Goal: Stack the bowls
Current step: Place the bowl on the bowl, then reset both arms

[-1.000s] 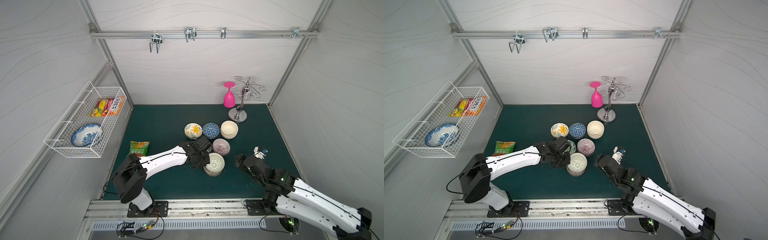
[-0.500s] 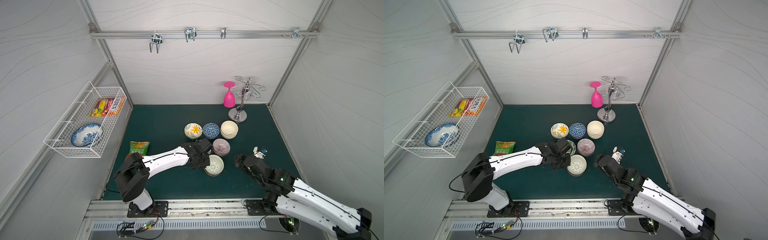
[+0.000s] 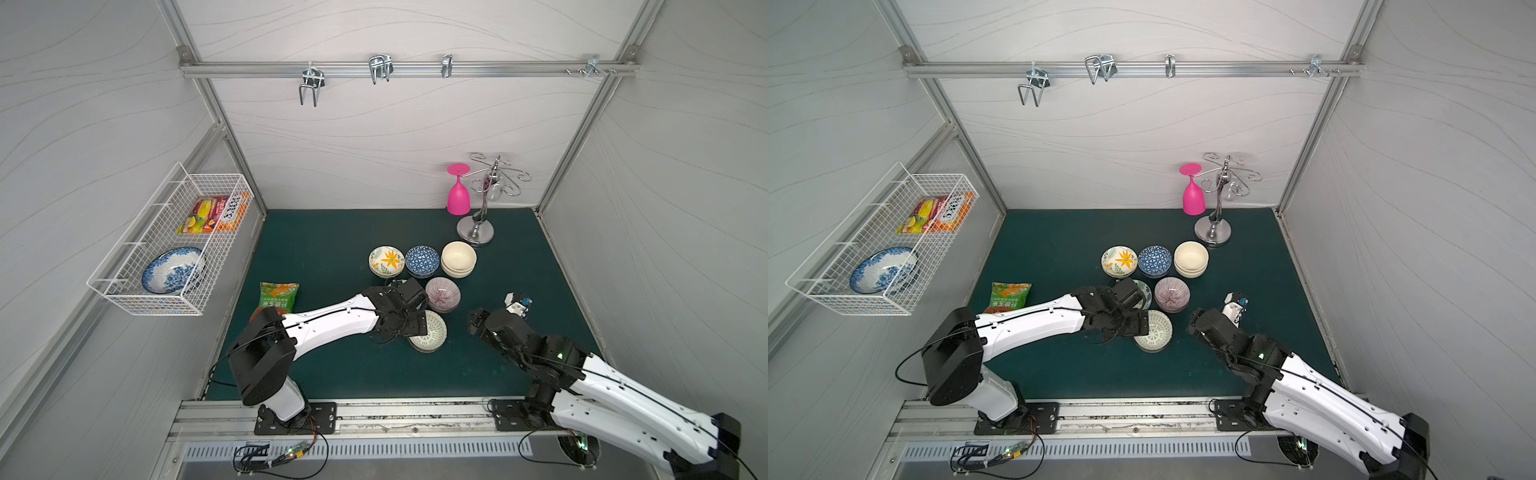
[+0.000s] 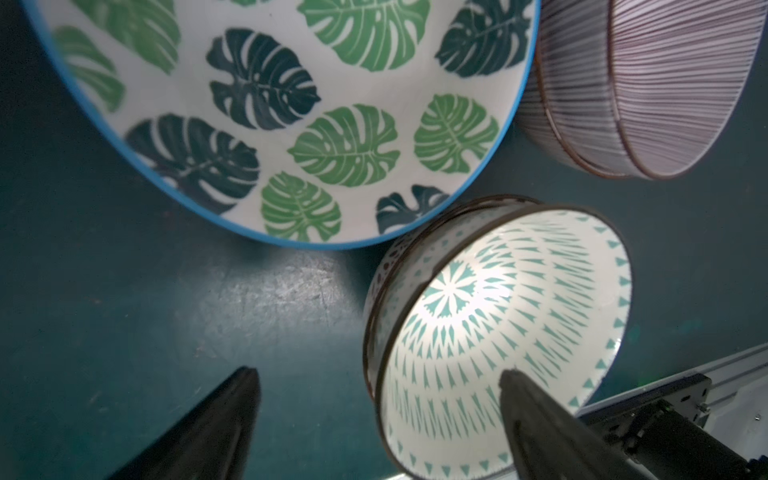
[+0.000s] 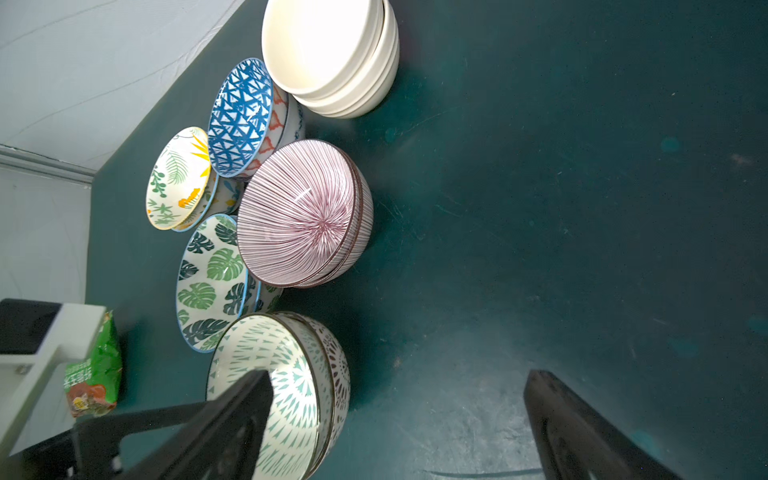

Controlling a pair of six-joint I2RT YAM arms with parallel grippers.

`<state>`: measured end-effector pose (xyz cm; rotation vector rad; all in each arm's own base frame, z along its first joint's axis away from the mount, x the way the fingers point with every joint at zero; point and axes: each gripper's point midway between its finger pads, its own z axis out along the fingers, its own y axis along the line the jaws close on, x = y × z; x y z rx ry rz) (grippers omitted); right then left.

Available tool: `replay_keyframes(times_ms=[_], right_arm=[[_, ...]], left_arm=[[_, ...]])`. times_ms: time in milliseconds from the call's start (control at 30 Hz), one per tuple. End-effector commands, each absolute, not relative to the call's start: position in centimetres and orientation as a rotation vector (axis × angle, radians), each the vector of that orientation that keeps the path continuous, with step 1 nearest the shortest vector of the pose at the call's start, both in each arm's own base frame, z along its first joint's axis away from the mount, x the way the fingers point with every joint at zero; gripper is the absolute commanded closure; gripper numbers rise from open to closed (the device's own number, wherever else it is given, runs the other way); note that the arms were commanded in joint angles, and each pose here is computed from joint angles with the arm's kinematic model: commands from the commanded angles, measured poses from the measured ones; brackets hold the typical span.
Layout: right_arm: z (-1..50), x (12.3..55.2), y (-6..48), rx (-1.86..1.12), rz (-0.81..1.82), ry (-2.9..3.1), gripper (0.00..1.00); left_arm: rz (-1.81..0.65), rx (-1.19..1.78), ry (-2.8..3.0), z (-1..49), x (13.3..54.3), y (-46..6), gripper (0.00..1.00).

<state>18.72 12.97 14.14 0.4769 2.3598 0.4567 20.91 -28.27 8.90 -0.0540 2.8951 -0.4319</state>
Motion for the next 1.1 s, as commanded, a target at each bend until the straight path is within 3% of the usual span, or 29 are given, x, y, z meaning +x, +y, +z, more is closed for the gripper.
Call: replay_keyframes(times_ms=[0, 267, 433, 600, 700, 1067], right_arm=[[16.2, 19.7, 12.1, 0.442, 0.37, 2.335, 0.01], [17.9, 25.1, 8.9, 0.392, 0.237, 2.234, 0.01], [19.8, 28.0, 5.5, 0.364, 0.129, 2.124, 0.01], [21.6, 29.4, 3.3, 0.28, -0.077, 1.991, 0.01], [21.0, 29.8, 2.0, 0.249, -0.205, 1.942, 0.01], [16.0, 30.5, -0.7, 0.283, -0.238, 1.925, 0.01]], left_arm=[[-0.418, -0.125, 2.778, 12.8, 21.9, -26.8, 0.0], [-0.136, -0.059, 2.451, 20.2, 23.9, -19.6, 0.0], [0.126, 0.122, 2.226, 21.3, 26.7, -16.0, 0.0], [-0.064, 0.024, 2.047, 22.1, 30.0, -13.4, 0.0], [-0.009, 0.01, 1.908, 23.3, 31.5, -11.2, 0.0], [0.106, -0.051, 1.876, 18.4, 35.5, -3.1, 0.0]])
